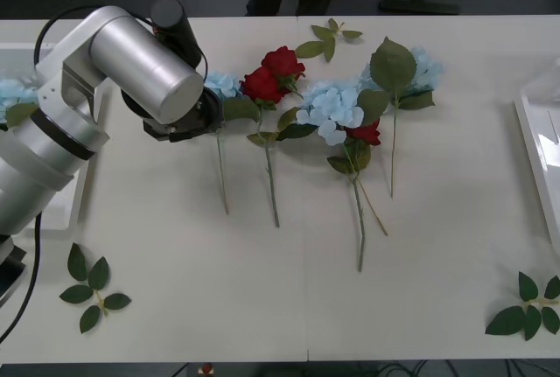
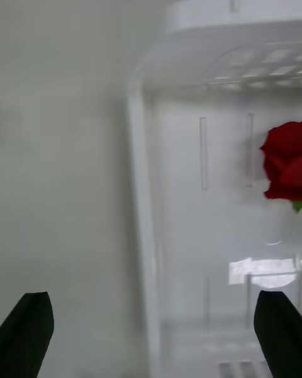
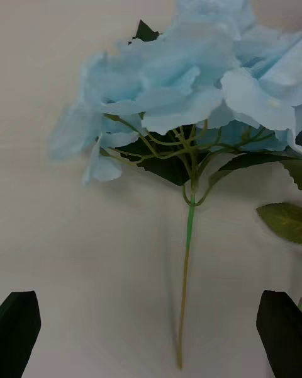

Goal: Place the red flowers into the right box and the blue flowers into the left box. If a person shows an open palm, hand one flower to the person first, then continue sorting.

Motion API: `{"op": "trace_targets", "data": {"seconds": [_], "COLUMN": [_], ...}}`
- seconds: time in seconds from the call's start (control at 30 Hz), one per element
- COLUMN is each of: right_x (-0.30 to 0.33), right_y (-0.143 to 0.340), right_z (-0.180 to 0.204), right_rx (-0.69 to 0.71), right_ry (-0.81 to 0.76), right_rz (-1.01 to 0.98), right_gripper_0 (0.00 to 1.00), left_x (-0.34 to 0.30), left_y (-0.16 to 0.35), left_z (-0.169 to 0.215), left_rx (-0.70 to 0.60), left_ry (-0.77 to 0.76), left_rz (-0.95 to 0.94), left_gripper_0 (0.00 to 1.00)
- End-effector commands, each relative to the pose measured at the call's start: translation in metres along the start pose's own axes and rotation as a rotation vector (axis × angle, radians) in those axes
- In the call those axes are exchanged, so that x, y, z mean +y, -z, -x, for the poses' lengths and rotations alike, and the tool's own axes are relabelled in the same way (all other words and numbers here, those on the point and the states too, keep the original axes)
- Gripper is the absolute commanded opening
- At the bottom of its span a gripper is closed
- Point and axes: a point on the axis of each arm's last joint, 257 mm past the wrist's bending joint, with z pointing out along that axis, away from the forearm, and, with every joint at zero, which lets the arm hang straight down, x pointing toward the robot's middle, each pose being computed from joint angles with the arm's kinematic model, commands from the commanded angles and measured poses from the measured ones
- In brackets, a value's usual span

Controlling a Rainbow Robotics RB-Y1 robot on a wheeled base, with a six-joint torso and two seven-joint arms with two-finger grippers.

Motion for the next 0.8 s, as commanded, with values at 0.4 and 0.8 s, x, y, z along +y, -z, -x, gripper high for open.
{"op": "trace_targets", "data": {"seconds": [0.4, 0.8], "right_x": [0.135, 0.220], "right_y": [0.006, -0.061], "right_z": [-0.001, -0.013], "right_rx": [0.002, -0.085], "right_ry": [-0.194, -0.210], "right_rz": [0.056, -0.081], "right_gripper_0": [0.93, 0.93], "left_x": [-0.031, -0.031], "left_y": [-0.050, -0.073], "left_z": [0.008, 0.009], "left_rx": [-0.047, -0.037], "left_ry": [0.004, 0.012], "left_rz": [0.057, 0.082], "left_gripper_0": [1.00, 1.00]}}
